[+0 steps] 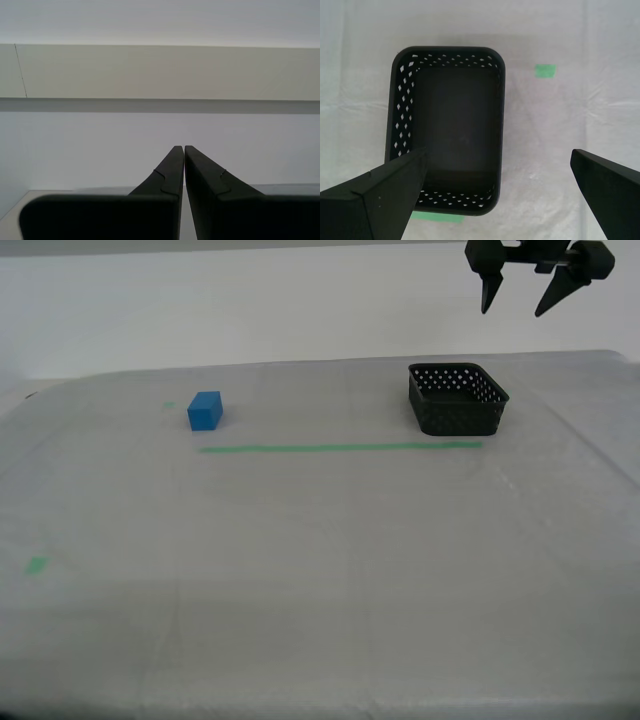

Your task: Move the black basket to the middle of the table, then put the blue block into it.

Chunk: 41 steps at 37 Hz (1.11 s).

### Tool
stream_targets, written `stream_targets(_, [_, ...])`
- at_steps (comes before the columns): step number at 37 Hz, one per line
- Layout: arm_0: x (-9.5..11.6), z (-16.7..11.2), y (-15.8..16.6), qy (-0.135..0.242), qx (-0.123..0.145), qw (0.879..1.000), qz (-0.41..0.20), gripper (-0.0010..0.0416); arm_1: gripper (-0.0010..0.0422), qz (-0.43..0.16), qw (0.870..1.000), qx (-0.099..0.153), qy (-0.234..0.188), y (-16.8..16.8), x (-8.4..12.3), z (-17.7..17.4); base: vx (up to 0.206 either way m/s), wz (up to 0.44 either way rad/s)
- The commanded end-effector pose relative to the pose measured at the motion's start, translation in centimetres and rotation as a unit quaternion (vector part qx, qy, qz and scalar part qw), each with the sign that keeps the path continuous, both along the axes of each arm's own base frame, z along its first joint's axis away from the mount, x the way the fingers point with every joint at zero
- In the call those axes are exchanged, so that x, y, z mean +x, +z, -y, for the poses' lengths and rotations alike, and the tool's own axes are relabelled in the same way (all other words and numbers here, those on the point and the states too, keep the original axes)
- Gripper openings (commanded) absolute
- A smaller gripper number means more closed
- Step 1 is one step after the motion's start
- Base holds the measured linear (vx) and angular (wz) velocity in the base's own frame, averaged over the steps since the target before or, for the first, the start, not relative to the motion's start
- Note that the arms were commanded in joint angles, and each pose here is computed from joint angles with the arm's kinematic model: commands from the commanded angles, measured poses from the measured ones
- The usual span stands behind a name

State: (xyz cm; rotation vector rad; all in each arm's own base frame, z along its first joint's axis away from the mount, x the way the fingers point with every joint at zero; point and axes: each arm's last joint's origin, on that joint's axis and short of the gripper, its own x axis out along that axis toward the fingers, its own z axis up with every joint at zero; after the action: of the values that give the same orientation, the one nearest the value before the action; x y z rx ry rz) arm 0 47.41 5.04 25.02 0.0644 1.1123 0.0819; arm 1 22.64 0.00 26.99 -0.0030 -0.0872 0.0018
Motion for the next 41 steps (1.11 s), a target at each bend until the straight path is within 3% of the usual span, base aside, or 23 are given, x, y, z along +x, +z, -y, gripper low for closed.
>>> stream_targets(1, [0.5, -0.2, -1.1, -0.002, 0.002, 1.0, -0.008, 0.04, 0.0, 0.002, 1.0, 0.001, 0.0, 0.1, 0.0, 0.0, 0.0, 0.0])
stream_targets(24, [3.3, -0.7, -8.0, -0.011, 0.001, 1.0, -0.014, 0.04, 0.0, 0.002, 1.0, 0.001, 0.001, 0.0, 0.0, 0.0, 0.0, 0.0])
stream_targets(31, [3.6, -0.8, -8.2, -0.022, -0.024, 0.999, 0.009, 0.04, 0.0, 0.002, 1.0, 0.001, 0.001, 0.1, 0.0, 0.0, 0.0, 0.0])
stream_targets(41, [3.4, -0.8, -9.7, -0.028, -0.035, 0.999, 0.011, 0.04, 0.0, 0.002, 1.0, 0.001, 0.0, 0.1, 0.0, 0.0, 0.0, 0.0])
